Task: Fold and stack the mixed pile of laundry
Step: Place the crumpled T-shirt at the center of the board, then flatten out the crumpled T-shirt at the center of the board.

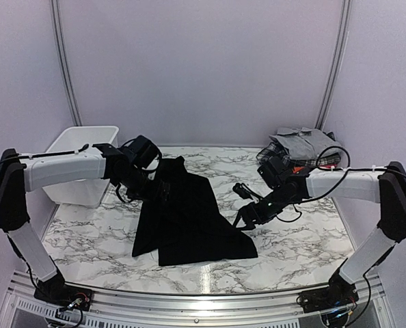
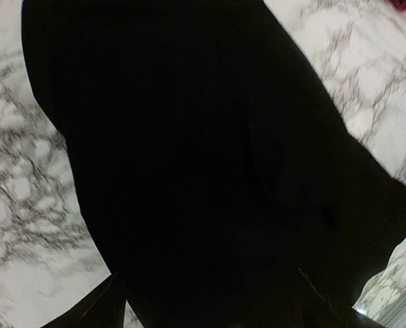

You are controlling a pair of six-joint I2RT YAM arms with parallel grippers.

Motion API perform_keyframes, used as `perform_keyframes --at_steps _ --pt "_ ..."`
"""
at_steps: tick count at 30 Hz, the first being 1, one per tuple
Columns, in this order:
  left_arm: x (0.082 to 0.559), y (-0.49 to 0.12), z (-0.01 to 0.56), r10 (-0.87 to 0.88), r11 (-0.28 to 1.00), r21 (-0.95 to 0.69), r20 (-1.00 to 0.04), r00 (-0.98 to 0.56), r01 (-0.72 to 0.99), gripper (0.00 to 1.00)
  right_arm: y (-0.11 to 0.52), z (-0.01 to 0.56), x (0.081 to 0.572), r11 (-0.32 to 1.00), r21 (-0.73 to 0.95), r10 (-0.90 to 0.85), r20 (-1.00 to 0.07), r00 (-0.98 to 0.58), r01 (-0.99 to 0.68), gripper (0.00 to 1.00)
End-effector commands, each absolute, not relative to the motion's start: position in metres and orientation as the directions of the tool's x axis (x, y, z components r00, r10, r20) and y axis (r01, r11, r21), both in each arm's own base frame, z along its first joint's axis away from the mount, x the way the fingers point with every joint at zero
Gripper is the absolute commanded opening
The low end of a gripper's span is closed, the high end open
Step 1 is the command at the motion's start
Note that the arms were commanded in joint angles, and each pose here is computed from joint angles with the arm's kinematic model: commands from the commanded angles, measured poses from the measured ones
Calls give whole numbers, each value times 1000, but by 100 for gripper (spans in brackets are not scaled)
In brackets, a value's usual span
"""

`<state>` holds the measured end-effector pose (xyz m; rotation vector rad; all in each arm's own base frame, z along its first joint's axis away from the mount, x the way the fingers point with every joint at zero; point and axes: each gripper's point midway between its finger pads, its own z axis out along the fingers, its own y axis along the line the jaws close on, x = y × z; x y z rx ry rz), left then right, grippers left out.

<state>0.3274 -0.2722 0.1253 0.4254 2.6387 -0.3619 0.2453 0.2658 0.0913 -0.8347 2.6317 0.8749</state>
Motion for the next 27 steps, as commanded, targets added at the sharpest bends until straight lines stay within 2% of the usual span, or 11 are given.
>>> perform_keyframes --at_steps 1,8,14,16,18,20,21,22,23,27 --pt "283 -249 87 257 948 -104 -308 -916 301 85 274 68 236 681 402 -502 -351 -790 -612 80" --pt "237 -227 54 237 965 -68 -198 -951 254 88 259 42 222 738 306 -539 -271 -798 -602 76" --pt "228 -231 31 269 962 -12 -149 -952 273 89 255 23 201 748 311 -547 -213 -810 -587 72" --pt "227 -226 22 270 963 19 -124 -955 270 87 254 13 193 751 310 -555 -185 -811 -584 72" --pt "227 -221 19 254 967 49 -115 -960 250 74 252 2 185 760 307 -555 -152 -818 -573 70" --pt "234 -220 28 232 972 62 -142 -962 225 54 244 -8 179 779 293 -546 -117 -829 -554 62" --pt "238 -218 34 221 975 69 -160 -962 213 49 239 -12 179 793 270 -540 -104 -835 -546 57" --pt "242 -216 40 207 978 74 -176 -962 197 38 233 -13 179 805 246 -534 -94 -840 -540 51" --pt "247 -214 44 192 981 72 -186 -964 181 30 229 -13 180 815 219 -530 -89 -843 -536 44" --pt "274 -210 71 117 993 9 -246 -962 119 3 216 16 212 848 101 -501 -166 -849 -520 0"
